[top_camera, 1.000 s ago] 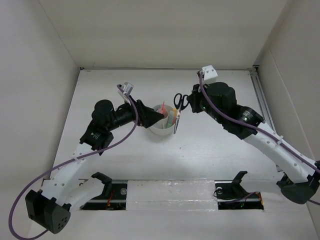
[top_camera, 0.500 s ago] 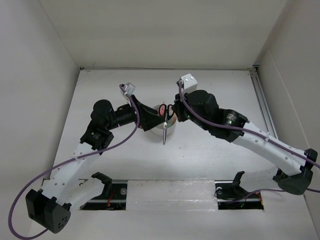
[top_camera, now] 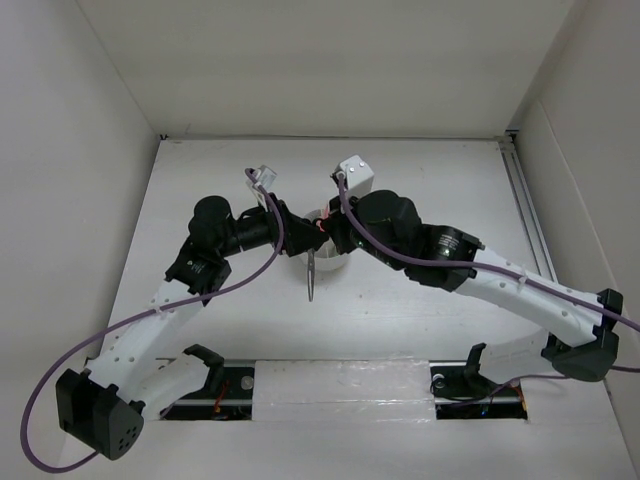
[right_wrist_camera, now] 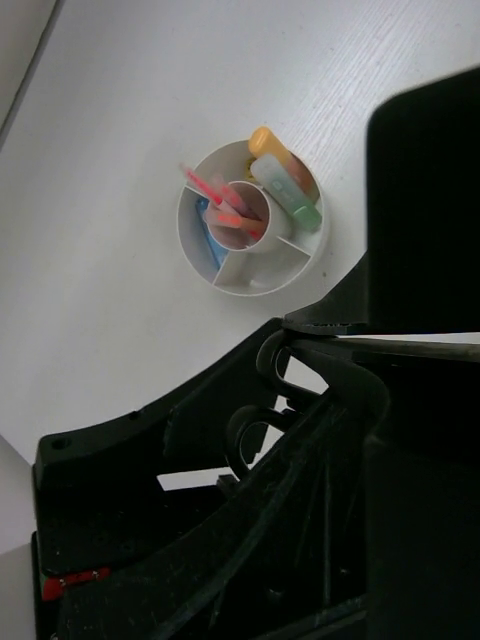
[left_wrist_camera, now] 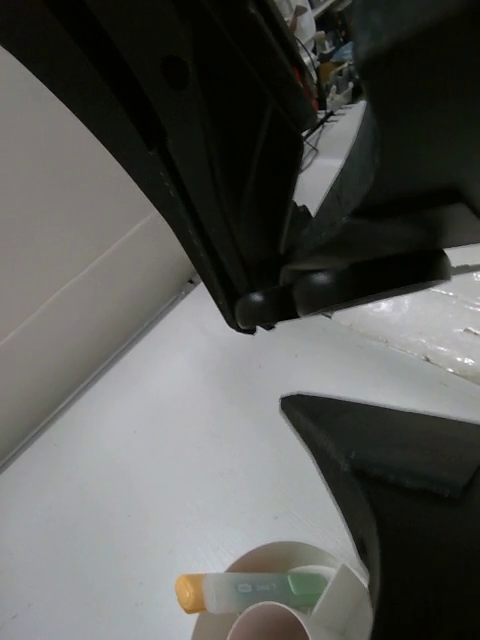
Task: Sort the stationery into containers
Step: Place the scissors in the storage box.
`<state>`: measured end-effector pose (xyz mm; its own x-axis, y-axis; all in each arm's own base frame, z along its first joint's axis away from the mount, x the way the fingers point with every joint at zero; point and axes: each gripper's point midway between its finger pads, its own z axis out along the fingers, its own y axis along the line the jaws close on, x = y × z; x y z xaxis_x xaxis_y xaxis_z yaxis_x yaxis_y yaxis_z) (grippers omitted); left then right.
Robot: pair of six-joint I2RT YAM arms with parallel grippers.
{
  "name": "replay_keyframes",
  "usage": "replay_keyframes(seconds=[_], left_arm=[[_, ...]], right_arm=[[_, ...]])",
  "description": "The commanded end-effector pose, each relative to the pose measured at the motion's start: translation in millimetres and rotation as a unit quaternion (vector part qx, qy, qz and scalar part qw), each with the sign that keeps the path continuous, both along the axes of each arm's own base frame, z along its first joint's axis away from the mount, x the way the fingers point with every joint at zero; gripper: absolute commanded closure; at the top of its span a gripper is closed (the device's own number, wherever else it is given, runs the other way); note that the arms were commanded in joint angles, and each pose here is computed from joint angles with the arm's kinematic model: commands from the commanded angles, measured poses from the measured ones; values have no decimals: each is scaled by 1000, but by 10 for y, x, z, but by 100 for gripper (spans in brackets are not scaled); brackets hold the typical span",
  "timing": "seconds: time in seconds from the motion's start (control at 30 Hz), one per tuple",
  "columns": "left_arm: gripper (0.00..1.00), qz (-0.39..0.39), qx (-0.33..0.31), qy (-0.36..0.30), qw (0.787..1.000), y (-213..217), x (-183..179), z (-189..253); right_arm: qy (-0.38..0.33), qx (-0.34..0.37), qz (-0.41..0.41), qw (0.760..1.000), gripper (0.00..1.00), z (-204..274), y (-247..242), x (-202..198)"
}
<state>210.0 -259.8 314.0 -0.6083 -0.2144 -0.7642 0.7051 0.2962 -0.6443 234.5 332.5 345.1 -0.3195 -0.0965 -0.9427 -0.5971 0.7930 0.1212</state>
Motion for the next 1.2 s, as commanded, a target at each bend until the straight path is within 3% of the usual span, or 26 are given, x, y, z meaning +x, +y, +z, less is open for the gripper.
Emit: replay_keyframes(seconds=[0.0, 0.23, 0.37, 0.4, 0.43, 0.47, 0.5, 0.53, 0.57, 0.73, 0.93, 1.0, 1.17], left_arm=[[52, -13, -13, -31, 999, -10, -58, 145], [97, 8, -5, -27, 1000, 15, 8, 149], [100, 27, -4, -27, 999, 43, 53, 155], [100, 32, -4, -27, 999, 49, 71, 155], [100, 49, -4, -27, 998, 81, 101, 169], [100, 62, -2, -31, 998, 98, 147, 167], [100, 77, -1, -31, 997, 128, 177, 171], [100, 111, -2, -35, 993, 188, 265, 204], [100, 128, -2, -35, 991, 217, 321, 204], [100, 217, -39, -56, 974, 375, 593, 292], [100, 307, -70, -115, 942, 585, 897, 290], [100, 320, -91, -162, 929, 644, 900, 392], [100, 354, -113, -206, 905, 810, 871, 373]], right_arm=[[-23, 59, 14, 998, 100, 376, 182, -86], [-20, 63, 23, 998, 100, 364, 258, -139], [-27, 67, 7, 997, 97, 390, 179, -116], [-30, 72, 1, 997, 87, 433, 137, -113], [-38, 78, -14, 996, 53, 501, 54, -92], [-38, 71, -25, 996, 37, 441, 0, -78], [-43, 83, -39, 995, 26, 516, -109, -82], [-47, 81, -72, 993, 9, 517, -243, -34], [-48, 77, -83, 992, 3, 469, -319, -28], [-52, 102, -146, 983, 1, 497, -900, -27], [-50, 111, -152, 981, 1, 315, -1224, -147], [-46, 127, -154, 979, 1, 316, -1336, -212], [-41, 123, -144, 981, 1, 185, -1433, -298]])
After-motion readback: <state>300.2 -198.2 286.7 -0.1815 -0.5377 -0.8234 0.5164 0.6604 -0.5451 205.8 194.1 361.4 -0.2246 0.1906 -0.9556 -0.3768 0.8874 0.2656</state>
